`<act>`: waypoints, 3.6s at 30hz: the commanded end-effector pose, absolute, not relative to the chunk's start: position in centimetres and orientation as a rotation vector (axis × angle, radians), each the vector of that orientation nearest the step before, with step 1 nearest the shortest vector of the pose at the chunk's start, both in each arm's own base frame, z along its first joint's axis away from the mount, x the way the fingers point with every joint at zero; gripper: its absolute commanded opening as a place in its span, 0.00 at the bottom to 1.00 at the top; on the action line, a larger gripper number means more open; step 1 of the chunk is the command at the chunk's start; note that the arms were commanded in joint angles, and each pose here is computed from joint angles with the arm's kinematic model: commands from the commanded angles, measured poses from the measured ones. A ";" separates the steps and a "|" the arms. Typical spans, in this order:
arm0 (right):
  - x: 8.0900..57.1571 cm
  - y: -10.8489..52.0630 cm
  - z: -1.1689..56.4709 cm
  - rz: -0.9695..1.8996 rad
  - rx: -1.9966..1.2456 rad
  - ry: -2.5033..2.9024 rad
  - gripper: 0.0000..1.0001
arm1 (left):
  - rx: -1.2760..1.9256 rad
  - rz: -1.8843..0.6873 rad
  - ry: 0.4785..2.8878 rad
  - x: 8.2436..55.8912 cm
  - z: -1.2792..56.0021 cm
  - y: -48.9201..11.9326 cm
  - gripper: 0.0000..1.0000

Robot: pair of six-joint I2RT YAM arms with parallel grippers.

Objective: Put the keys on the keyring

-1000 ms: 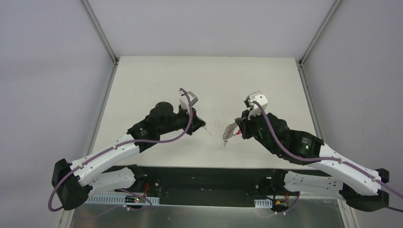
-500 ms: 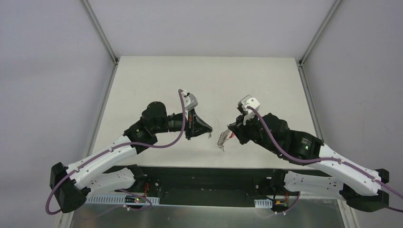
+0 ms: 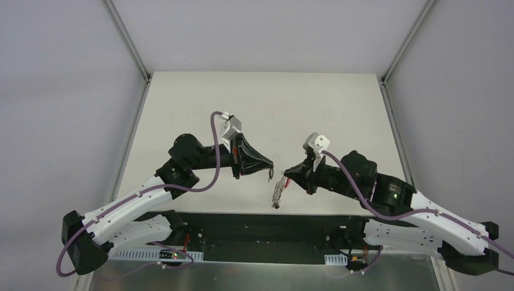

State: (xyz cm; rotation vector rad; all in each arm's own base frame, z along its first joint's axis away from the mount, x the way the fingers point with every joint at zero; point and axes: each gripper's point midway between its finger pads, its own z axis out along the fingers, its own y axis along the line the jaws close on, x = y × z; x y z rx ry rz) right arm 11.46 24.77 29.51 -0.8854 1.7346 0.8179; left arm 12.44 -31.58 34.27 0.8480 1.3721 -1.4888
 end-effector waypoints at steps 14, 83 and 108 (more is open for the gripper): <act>8.1 26.4 34.1 1.044 -1.012 1.370 0.00 | 0.873 -1.619 1.228 10.5 36.8 -31.5 0.00; 0.5 28.7 41.0 1.586 -1.122 1.136 0.00 | 1.187 -1.776 0.651 0.7 41.0 -28.0 0.00; -0.2 29.2 40.5 1.619 -1.186 1.117 0.00 | 1.198 -1.801 0.621 -0.1 41.8 -28.0 0.00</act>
